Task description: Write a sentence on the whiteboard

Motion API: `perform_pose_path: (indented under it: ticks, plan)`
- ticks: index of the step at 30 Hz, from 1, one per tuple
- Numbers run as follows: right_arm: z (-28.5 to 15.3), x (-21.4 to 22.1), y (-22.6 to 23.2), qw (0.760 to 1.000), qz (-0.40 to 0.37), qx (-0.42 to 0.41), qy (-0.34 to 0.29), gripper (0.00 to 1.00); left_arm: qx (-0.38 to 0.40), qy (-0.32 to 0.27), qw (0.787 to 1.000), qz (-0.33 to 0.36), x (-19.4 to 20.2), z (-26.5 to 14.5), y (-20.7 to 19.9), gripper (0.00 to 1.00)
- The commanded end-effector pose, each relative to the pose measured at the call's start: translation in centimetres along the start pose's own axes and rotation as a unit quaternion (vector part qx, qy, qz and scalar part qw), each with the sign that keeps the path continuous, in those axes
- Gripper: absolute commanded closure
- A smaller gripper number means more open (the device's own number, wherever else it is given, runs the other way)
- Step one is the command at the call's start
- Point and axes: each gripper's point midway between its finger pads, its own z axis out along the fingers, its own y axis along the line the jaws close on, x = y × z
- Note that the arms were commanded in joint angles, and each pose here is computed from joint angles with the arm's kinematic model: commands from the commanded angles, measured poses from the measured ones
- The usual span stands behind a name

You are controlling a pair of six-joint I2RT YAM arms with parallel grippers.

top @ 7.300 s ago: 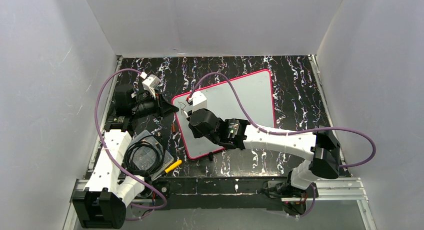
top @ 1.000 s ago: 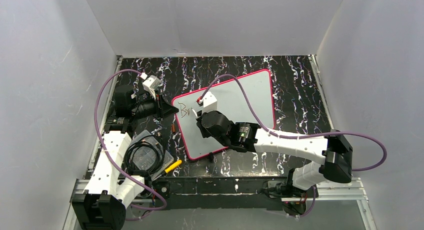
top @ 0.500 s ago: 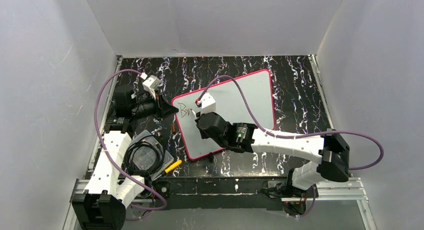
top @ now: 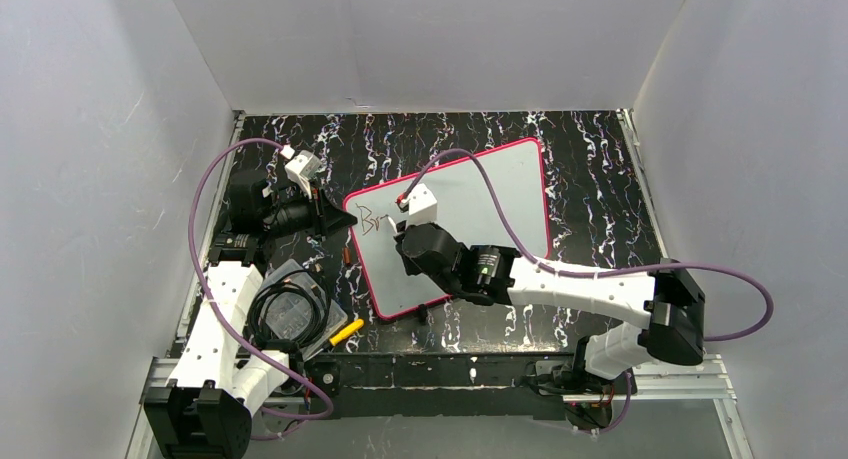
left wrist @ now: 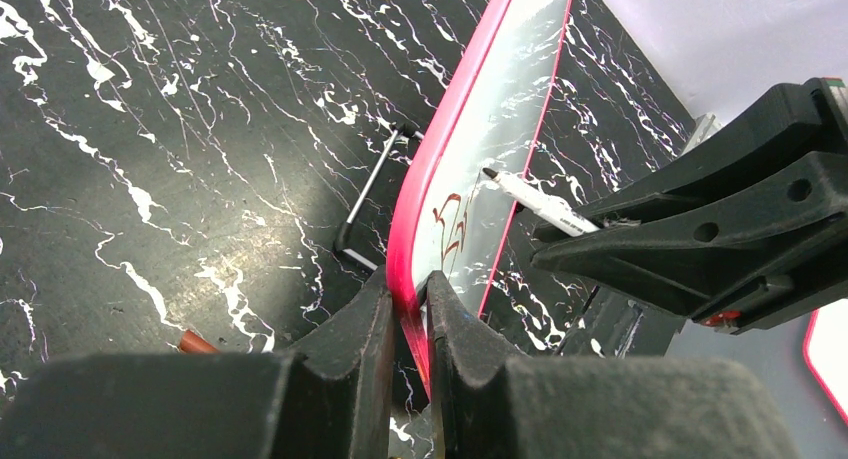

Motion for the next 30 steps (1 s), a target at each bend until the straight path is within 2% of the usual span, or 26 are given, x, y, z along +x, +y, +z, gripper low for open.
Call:
perform_pose_path:
  ticks: [1,18,30]
  plan:
    - [-1.4,-3.3,0.5,0.998,0.014,-0.033,-0.053,0.99,0.006,0.009,1.000,0.021,0.7,-0.1,-0.4,1.00]
    - [-0.2,-4.4,1.2,0.998,-0.018,-0.023,-0.056,0.99,0.006,0.009,1.000,0.021,0.7,-0.1,-0.4,1.00]
    - [0.2,-3.0,0.6,0.999,-0.018,-0.004,-0.035,0.99,0.006,0.008,1.000,0.022,0.6,-0.1,-0.5,1.00]
